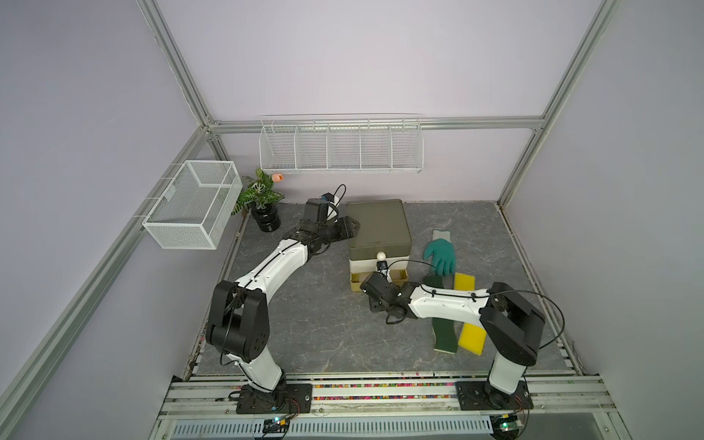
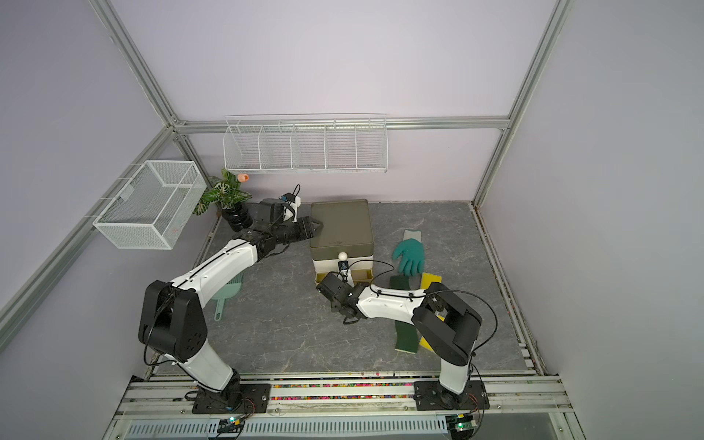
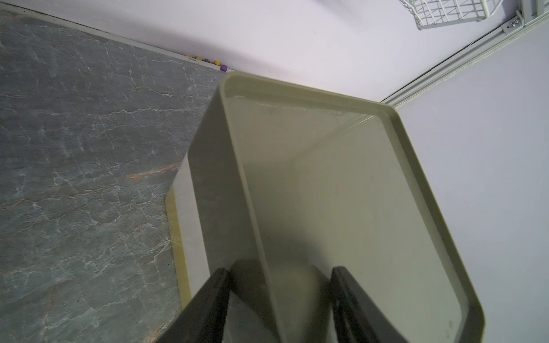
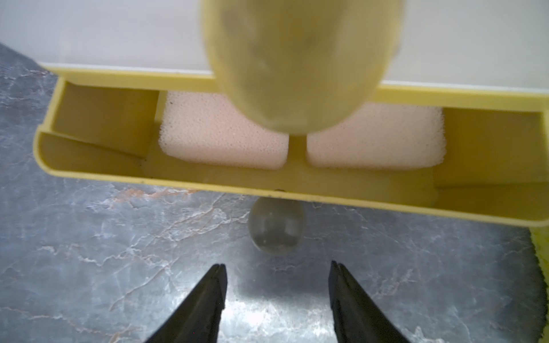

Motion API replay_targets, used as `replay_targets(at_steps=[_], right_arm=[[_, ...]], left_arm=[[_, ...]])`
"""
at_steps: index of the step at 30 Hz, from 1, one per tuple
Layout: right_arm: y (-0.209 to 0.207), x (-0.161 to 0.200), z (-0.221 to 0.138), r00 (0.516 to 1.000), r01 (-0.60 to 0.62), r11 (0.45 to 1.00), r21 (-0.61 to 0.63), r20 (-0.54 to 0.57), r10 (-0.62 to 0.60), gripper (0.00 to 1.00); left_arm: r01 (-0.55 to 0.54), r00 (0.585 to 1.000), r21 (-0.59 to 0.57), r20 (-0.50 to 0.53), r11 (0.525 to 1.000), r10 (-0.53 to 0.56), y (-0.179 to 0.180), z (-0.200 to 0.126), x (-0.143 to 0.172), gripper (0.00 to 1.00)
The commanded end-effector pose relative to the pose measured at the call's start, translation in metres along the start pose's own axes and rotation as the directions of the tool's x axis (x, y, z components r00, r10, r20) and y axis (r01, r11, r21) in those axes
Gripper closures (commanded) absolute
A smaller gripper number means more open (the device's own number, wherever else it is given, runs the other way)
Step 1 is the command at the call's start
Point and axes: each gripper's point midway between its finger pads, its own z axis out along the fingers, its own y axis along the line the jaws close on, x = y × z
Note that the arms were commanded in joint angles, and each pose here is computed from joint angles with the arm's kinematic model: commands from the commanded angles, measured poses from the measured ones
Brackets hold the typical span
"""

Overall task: Take the sponge out of the drawer
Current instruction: Open the drawer in the storage box.

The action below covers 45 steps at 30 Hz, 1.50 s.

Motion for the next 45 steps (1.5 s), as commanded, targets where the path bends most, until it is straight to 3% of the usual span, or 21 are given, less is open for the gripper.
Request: replay_targets(at_steps=[1,9,14,31,45], right_arm=[[0.004,-0.027,0.005,0.995,-0.072,0.997,0.0,0.075,0.071,0.36],[0.014,-0.043,0.018,0.959,-0.14,0.986,-0.087,0.237,0.157,0.4],[0.019,-0.053,0.015,0.928,-0.082,0.994,-0.067,0.358,0.101,0.42],[0.013,-0.03,0.017,0.923,-0.039,0.999,0.009,0.384,0.033,0.82],[0.023,0.029,-0.006,0.944,0.031,0.999,-0.045,0.328,-0.015,0.89]], left_arm=[[0.024,0.978,-0.047,-0.206,0.999,-0.034,0.021,0.018,0.063,0.42],[0.028,0.978,-0.046,-0.205,0.999,-0.037,0.02,0.018,0.064,0.42],[0.024,0.978,-0.052,-0.206,0.998,-0.035,0.023,0.019,0.064,0.42],[0.025,0.975,-0.054,-0.218,0.998,-0.036,0.026,0.019,0.068,0.42],[0.026,0.976,-0.053,-0.215,0.998,-0.036,0.025,0.018,0.068,0.42]])
